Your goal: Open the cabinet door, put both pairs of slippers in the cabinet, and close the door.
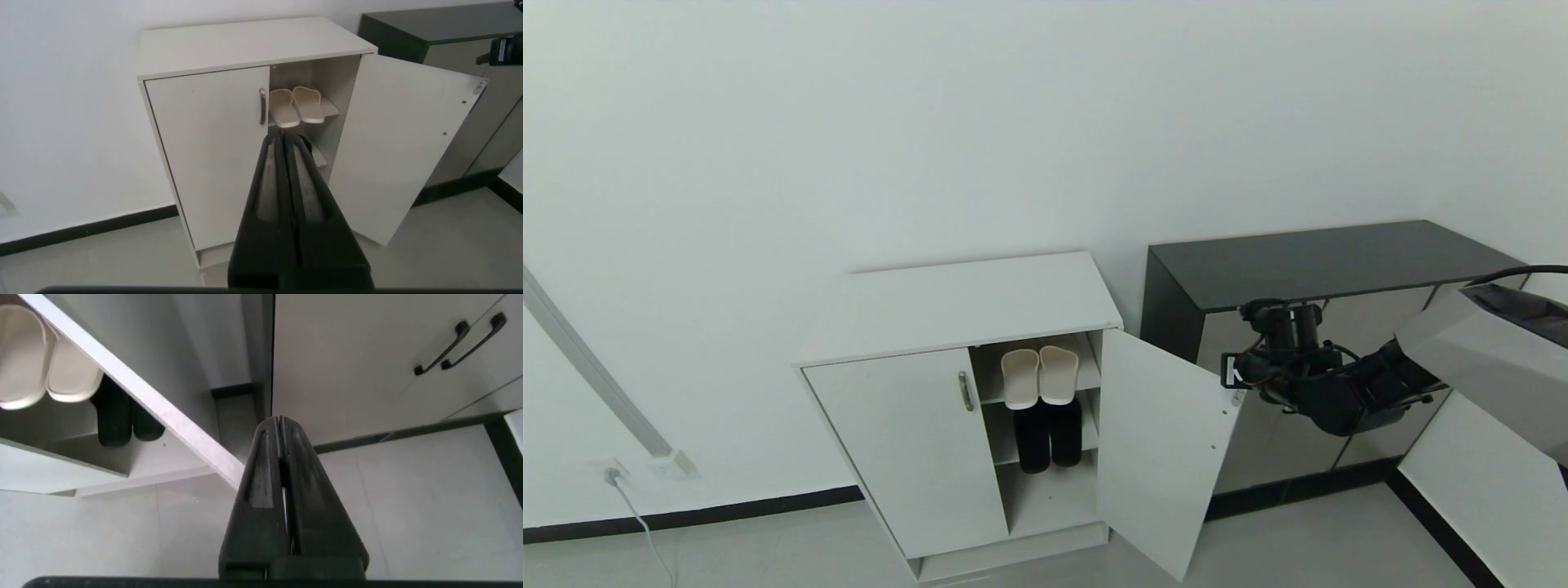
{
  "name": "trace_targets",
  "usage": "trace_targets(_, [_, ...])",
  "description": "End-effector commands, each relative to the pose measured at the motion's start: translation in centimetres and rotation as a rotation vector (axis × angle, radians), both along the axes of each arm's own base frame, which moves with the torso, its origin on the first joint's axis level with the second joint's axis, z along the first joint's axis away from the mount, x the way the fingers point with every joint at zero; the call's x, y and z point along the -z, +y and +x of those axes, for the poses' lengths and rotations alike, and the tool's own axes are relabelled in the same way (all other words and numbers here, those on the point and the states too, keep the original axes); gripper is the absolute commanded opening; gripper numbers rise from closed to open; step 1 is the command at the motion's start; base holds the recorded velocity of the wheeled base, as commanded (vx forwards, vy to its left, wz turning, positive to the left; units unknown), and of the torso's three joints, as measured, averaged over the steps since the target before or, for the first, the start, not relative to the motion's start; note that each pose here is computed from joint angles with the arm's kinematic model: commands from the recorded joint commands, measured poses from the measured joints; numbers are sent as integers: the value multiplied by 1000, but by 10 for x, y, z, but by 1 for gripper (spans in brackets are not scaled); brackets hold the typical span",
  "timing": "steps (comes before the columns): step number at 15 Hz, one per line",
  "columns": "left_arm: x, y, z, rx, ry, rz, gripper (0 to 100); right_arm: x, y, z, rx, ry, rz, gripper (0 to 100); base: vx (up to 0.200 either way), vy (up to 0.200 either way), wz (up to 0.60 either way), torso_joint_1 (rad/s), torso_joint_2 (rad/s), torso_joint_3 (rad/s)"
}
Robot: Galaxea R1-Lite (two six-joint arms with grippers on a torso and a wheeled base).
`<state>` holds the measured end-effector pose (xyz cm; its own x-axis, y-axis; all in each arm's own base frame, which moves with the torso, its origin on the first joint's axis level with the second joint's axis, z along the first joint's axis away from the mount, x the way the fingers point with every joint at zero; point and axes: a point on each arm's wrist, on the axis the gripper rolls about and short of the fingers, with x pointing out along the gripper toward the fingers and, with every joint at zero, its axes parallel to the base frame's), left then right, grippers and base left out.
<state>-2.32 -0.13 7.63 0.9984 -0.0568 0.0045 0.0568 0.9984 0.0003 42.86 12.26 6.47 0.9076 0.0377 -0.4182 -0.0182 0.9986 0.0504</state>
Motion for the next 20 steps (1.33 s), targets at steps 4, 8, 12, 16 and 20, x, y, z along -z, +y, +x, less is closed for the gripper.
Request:
trace_targets(4, [0, 0, 0, 0, 1, 0, 0, 10, 1, 2, -1, 19, -6, 0, 0, 0, 0, 0, 0, 0])
trace_targets(8, [0, 0, 0, -2, 1, 0, 0, 14, 2, 1, -2, 33, -13, 0, 0, 0, 0, 0, 0, 0])
trace_targets(12, [0, 0, 0, 0, 1, 0, 0, 16, 9, -5, -20, 47, -20, 0, 0, 0, 0, 0, 0, 0])
trace_targets(16, [0, 0, 0, 0, 1, 0, 0, -3, 47, -45, -133, 48, -29, 0, 0, 0, 0, 0, 0, 0])
trace_targets(20, [0, 0, 0, -2, 2, -5, 0, -22, 67, -74, -205, 26, -17, 0, 0, 0, 0, 0, 0, 0])
